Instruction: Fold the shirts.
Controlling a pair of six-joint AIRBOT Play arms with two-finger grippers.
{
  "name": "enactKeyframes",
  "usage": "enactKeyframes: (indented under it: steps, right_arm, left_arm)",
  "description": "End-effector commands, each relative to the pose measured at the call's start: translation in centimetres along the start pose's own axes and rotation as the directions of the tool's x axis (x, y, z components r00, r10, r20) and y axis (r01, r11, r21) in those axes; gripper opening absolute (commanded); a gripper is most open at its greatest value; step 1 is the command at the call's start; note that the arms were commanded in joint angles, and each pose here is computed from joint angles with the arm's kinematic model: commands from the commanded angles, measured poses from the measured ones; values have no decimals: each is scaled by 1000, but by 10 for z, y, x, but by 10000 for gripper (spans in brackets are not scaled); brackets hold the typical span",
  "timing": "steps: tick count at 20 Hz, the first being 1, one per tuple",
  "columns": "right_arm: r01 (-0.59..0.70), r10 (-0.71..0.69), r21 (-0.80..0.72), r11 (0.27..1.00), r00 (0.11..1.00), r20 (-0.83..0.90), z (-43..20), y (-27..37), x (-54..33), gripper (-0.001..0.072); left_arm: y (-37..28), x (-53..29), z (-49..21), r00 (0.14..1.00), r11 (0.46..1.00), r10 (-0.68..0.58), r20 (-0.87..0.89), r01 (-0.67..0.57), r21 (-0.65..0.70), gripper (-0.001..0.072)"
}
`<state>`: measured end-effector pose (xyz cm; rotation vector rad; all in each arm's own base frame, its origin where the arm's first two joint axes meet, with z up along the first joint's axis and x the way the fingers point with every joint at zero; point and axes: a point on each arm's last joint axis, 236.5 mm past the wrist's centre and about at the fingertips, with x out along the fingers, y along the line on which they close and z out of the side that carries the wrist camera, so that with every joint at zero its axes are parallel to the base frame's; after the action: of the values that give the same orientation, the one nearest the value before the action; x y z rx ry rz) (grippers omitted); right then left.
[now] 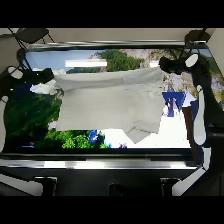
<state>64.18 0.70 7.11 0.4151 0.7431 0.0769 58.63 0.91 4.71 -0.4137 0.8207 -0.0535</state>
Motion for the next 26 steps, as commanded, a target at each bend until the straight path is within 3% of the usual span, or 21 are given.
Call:
enactKeyframes:
  steps: [1,5,9,13,20,21,22,23,24,26]
  right_arm:
    - [9,-7,39,999,999,-48,-28,-9,38,65]
    - [90,-95,-34,995,975,-200,-52,-34,10,65]
    - [178,-192,-79,981,805,-562,-141,-66,-30,65]
    - [154,-155,-56,987,761,-630,-174,-59,-18,65]
    - [171,-154,-35,985,757,-635,-175,-59,-19,66]
    - [171,-154,-35,985,753,-640,-177,-59,-20,90]
    - [170,-153,-35,985,753,-640,-176,-58,-21,253]
    - [170,-151,-32,985,758,-635,-173,-58,-24,406]
    - [178,-164,-43,983,750,-641,-171,-60,-33,434]
    - [180,-156,-35,983,719,-678,-169,-66,-62,445]
  left_arm:
    - [-1,41,-17,1000,1000,-6,-13,6,-11,27]
    - [11,29,-29,994,1000,-1,-105,-2,-28,27]
    - [36,18,-107,902,997,-11,-432,-20,-68,27]
    - [48,27,-168,778,997,-35,-627,-12,-71,26]
    - [49,28,-166,785,998,-33,-619,-8,-63,27]
    - [49,28,-166,784,998,-34,-620,-8,-64,46]
    - [48,26,-167,779,998,-36,-626,-6,-65,195]
    - [47,21,-167,769,998,-39,-638,-3,-64,406]
    - [47,14,-164,762,998,-42,-647,1,-64,456]
    - [50,-6,-157,747,997,-51,-663,4,-72,455]
